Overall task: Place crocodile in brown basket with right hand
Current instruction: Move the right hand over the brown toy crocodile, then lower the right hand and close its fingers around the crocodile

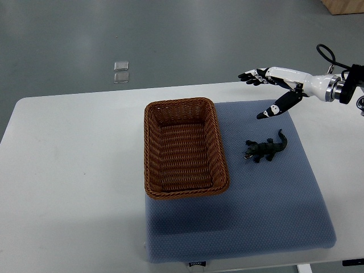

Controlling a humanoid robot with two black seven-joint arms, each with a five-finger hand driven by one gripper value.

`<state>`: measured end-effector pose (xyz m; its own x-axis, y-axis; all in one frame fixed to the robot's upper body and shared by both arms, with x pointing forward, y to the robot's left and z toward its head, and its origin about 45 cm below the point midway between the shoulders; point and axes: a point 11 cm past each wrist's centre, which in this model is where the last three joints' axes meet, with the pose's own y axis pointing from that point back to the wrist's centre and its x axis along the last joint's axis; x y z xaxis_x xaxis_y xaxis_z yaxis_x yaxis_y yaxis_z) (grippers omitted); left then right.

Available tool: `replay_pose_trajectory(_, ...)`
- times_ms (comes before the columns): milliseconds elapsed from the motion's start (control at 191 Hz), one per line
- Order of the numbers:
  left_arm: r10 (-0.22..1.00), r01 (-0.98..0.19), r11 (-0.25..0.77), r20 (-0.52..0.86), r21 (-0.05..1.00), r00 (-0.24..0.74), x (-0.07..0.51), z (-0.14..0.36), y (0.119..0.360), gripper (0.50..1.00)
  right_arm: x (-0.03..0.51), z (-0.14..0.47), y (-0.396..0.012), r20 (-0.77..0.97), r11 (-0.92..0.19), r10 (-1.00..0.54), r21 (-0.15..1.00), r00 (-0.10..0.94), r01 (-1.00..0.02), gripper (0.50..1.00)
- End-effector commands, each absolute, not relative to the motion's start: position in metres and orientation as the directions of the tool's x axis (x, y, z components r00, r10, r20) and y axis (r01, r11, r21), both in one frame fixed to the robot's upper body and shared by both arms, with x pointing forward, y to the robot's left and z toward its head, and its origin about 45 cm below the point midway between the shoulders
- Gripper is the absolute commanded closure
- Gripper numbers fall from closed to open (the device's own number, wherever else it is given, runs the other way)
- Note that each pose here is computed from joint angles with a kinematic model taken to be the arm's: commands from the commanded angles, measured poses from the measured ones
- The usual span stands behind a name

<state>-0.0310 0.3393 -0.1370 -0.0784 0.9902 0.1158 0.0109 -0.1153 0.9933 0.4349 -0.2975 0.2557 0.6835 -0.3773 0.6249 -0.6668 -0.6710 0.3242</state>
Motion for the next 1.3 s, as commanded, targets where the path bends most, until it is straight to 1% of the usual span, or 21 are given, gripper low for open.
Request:
replay_pose_trajectory(0,0.99,0.01,-0.115,0.116,0.993,-0.078,-0.031,-0.137,0.339,0.5,0.427,0.254,-0.29,0.683,-0.705,-0.249,0.358,0.687,-0.612,0.566)
replay_pose_trajectory(121,0.99,0.011,-0.115,0.116,0.993,-0.078,-0.031,-0.137,0.339,0.5,0.416,0.249,-0.289,0.721,-0.733,-0.118,0.4,0.683,-0.55,0.566)
replay_pose_trajectory(189,0.99,0.01,-0.115,0.116,0.993,-0.078,-0.031,-0.137,0.339,0.5,0.411,0.243,-0.287,0.744,-0.736,-0.066,0.414,0.665,-0.536,0.566)
replay_pose_trajectory(372,0.99,0.011,-0.115,0.116,0.993,-0.078,-0.031,-0.137,0.339,0.5,0.4,0.218,-0.296,0.784,-0.692,0.113,0.503,0.61,-0.518,0.566)
replay_pose_trajectory(588,0.99,0.011,-0.115,0.116,0.993,-0.078,-0.031,-0.137,0.339,0.5,0.396,0.209,-0.301,0.833,-0.674,0.242,0.513,0.497,-0.532,0.566)
replay_pose_trajectory(787,0.99,0.01,-0.115,0.116,0.993,-0.078,-0.031,-0.137,0.339,0.5,0.391,0.202,-0.3,0.858,-0.684,0.297,0.498,0.419,-0.533,0.566)
replay_pose_trajectory(928,0.99,0.011,-0.115,0.116,0.993,-0.078,-0.031,-0.137,0.339,0.5,0.391,0.2,-0.301,0.877,-0.691,0.301,0.471,0.375,-0.547,0.566)
replay_pose_trajectory(1206,0.99,0.01,-0.115,0.116,0.993,-0.078,-0.031,-0.137,0.339,0.5,0.388,0.186,-0.314,0.85,-0.658,0.371,0.524,0.373,-0.541,0.566)
replay_pose_trajectory(1296,0.99,0.011,-0.115,0.116,0.993,-0.078,-0.031,-0.137,0.339,0.5,0.388,0.185,-0.313,0.85,-0.658,0.374,0.525,0.372,-0.539,0.566)
